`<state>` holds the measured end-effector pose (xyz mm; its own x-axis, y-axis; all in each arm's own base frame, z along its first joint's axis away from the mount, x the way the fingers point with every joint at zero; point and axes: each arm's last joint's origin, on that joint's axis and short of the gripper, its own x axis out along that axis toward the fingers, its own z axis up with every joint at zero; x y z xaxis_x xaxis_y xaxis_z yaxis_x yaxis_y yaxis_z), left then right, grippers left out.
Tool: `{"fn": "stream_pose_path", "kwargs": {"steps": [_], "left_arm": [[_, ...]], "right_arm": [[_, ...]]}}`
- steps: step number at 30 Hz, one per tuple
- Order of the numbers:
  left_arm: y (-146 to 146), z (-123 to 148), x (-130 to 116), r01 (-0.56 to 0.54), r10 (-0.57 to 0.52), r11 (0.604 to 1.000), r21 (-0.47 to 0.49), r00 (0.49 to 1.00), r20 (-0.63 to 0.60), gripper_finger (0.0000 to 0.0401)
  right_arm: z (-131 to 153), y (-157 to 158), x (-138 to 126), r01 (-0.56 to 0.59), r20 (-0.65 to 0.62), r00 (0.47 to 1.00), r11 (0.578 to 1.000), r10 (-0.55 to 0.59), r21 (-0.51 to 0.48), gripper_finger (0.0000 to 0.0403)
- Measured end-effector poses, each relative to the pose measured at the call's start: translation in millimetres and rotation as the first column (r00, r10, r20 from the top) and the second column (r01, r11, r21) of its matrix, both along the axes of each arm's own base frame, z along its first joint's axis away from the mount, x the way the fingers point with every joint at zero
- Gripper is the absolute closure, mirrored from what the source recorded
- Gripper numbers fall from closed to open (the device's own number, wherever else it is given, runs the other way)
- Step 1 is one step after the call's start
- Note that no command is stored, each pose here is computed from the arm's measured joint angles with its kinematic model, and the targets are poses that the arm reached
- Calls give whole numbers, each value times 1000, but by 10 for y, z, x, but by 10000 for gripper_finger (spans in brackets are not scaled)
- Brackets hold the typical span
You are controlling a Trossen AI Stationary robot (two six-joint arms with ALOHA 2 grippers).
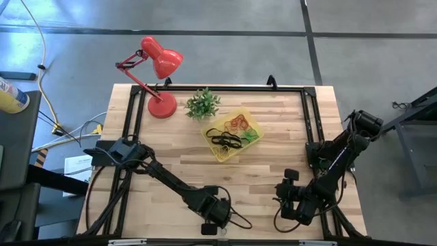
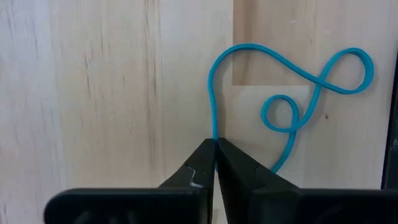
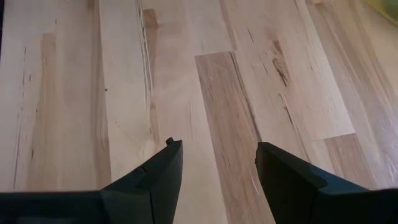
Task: Pick and place rubber bands into bin
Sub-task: Put the blue rubber band into the transparent yellow bin
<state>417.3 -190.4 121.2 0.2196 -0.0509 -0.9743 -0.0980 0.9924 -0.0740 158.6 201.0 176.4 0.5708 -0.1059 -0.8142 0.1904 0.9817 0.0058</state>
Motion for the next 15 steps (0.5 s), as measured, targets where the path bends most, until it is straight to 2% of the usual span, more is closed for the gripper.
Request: {"fn": "stream_pose_path", "kwargs": {"steps": [15], "left_arm": [[40,136,-27,-1,-11,987,159,997,72,400]], "right_arm": [[4,13,9,5,7,1000,1000,-5,21,210]]}}
